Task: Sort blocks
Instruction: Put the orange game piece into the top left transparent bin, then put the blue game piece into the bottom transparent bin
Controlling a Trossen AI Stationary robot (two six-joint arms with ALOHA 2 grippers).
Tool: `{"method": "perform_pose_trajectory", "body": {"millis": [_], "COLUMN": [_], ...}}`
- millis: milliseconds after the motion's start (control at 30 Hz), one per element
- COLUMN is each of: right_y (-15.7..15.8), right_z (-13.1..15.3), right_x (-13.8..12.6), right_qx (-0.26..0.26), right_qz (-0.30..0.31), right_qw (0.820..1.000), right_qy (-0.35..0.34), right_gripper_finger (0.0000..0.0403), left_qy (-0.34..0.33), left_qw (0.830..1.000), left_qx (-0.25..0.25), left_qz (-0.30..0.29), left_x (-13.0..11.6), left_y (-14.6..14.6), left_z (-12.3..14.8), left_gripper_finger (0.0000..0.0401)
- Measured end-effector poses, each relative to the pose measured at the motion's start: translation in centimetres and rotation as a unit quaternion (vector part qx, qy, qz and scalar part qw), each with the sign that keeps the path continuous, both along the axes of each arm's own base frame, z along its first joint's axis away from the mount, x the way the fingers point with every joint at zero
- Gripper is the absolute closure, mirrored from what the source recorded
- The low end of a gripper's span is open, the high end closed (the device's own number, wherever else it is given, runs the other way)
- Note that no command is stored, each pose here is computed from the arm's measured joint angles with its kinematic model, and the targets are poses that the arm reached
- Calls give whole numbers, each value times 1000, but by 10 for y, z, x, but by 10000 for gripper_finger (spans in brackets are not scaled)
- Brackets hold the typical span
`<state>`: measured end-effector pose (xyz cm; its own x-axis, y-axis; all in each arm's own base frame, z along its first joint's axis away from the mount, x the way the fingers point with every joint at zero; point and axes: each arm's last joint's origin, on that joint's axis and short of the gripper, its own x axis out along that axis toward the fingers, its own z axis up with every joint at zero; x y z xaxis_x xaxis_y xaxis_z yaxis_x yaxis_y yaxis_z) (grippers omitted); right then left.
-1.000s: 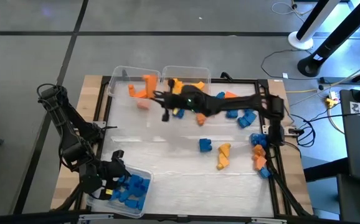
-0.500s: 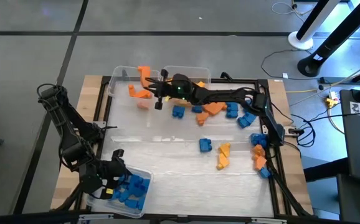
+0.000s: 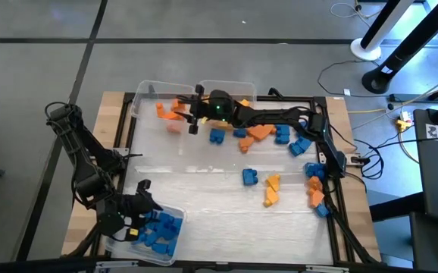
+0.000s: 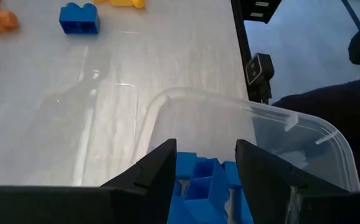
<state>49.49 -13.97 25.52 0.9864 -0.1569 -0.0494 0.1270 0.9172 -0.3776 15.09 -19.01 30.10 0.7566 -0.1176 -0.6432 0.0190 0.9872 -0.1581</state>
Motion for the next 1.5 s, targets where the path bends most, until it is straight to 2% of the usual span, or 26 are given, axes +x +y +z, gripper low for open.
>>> {"method": "perform_pose_trajectory", "body": {"millis": [100,267,367,533,667,867,1067,1300,1500], "right_y": [-1,-5,-6,-6,-4,5,16,34,51], "right_z": [0,-10,-14,-17,-14,27,80,127,142], "right_x": [0,-2,-4,-4,-5,-19,-52,-109,-153], "right_qx": [0,4,6,7,10,14,7,-17,3], "right_qz": [-7,-73,-93,-108,-84,-10,19,44,31], "right_qw": [1000,996,993,990,992,998,997,986,967], "right_qy": [1,55,76,91,91,66,78,160,253], "right_gripper_finger": [217,220,220,221,221,221,221,221,221], "left_qy": [-1,-1,-1,-1,-10,-45,-32,16,17], "left_qw": [1000,1000,1000,1000,1000,996,990,980,954], "left_qx": [1,1,1,1,8,52,37,-6,-63], "left_qz": [1,1,1,1,8,56,135,198,293], "left_x": [0,0,0,0,0,11,38,71,91], "left_y": [0,0,0,0,1,11,39,88,137], "left_z": [0,0,0,0,0,2,1,0,1], "left_gripper_finger": [246,246,246,246,246,246,246,246,246]}}
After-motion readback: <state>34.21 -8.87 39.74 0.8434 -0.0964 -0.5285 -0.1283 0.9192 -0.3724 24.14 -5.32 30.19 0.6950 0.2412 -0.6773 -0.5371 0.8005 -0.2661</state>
